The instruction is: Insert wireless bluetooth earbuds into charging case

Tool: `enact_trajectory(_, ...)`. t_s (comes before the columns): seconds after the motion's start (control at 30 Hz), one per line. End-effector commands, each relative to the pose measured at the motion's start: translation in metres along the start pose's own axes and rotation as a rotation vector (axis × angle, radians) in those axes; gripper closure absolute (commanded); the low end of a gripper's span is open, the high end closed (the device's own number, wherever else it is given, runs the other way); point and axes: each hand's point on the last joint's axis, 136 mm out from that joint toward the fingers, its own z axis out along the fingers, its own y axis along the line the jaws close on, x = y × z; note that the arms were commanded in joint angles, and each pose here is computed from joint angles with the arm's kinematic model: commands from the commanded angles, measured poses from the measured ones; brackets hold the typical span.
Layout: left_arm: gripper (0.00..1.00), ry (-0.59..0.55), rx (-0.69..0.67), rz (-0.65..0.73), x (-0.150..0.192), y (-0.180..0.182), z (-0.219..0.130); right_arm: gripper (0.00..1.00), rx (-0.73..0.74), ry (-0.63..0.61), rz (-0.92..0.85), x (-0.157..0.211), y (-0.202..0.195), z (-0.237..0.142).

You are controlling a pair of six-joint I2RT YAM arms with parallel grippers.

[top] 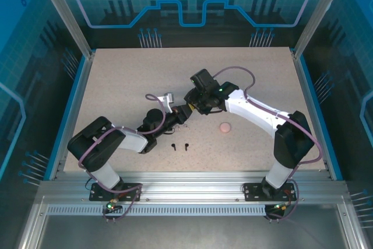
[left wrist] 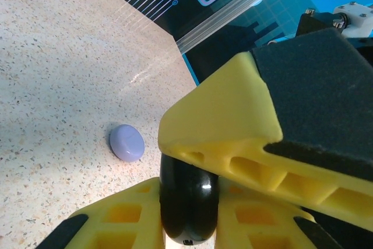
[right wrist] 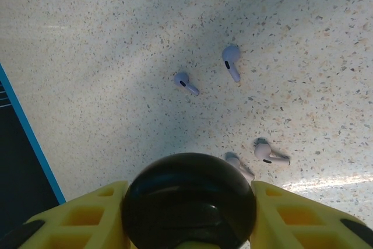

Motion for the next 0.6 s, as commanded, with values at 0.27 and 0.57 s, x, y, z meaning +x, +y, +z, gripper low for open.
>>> enact_trajectory(0.27, 0.94, 0.032, 0.040, 0.059, -0.007, -0.029, -0.008, 0.18, -0.088, -0.129, -0.107, -0.028, 0.011, -0.059)
enact_trajectory(0.57, 0.94, 0.221, 0.092, 0.210, -0.006, -0.071, -0.021, 0.15, -0.251, -0.274, -0.438, -0.051, -0.001, -0.109)
